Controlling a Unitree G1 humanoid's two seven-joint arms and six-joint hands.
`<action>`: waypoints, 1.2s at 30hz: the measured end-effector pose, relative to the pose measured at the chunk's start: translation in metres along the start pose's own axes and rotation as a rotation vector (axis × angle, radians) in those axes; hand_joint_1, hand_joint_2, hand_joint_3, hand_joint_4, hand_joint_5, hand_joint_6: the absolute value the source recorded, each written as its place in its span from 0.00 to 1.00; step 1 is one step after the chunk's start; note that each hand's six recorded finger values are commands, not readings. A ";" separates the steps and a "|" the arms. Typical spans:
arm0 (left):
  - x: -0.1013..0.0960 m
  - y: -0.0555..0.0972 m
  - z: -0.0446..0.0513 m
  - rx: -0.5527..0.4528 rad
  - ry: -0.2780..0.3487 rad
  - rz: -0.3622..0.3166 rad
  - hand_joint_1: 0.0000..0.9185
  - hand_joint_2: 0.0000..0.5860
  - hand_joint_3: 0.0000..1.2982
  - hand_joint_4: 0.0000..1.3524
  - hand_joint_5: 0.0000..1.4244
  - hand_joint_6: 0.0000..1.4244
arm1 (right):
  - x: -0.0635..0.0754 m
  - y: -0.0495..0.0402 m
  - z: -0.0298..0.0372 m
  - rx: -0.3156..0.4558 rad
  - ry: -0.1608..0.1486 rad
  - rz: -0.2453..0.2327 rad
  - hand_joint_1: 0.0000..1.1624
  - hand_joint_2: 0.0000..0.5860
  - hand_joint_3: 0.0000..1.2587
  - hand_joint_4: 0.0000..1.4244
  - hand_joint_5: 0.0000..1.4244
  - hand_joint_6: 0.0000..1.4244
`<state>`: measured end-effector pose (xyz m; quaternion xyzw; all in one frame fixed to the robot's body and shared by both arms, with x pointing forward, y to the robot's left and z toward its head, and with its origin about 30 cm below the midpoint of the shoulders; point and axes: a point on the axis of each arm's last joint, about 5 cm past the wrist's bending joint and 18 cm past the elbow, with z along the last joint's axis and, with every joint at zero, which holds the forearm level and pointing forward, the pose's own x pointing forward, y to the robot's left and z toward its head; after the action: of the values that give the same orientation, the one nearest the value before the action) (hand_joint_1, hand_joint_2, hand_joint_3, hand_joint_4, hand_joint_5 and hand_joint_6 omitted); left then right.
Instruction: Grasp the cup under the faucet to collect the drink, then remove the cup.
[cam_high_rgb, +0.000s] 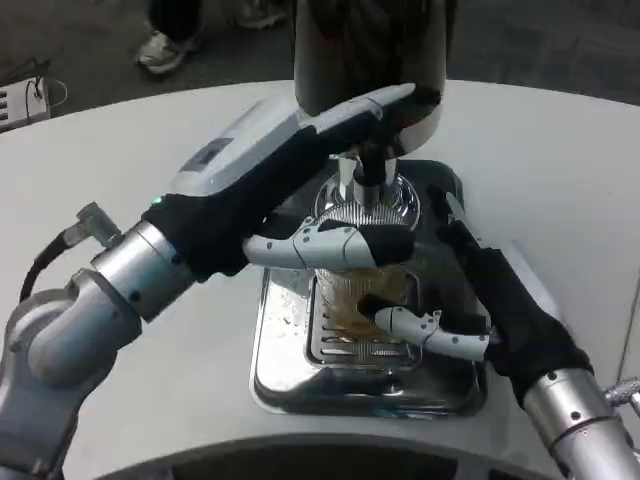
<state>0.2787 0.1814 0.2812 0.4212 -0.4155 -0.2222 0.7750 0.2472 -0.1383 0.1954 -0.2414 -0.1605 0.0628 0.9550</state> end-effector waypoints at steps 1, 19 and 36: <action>-0.001 -0.001 -0.0002 -0.004 0.002 0.008 0.00 0.05 0.13 0.08 0.14 0.18 | 0.000 0.0000 -0.0002 0.002 0.001 0.001 0.68 0.37 0.00 0.00 0.03 0.02; -0.030 -0.012 0.0034 -0.042 0.007 0.278 0.00 0.10 0.16 0.13 0.18 0.23 | 0.000 -0.0031 -0.0033 0.025 -0.005 -0.001 0.67 0.38 0.00 0.00 0.04 0.03; -0.107 -0.028 -0.0005 -0.056 0.333 0.256 0.00 0.11 0.16 0.13 0.18 0.22 | 0.010 0.0058 -0.0022 0.049 -0.016 0.020 0.68 0.37 0.00 0.00 0.05 0.04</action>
<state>0.2197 0.2410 0.2091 0.3742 -0.3253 -0.0605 0.8663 0.2576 -0.1321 0.1937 -0.2190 -0.1641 0.0784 0.9586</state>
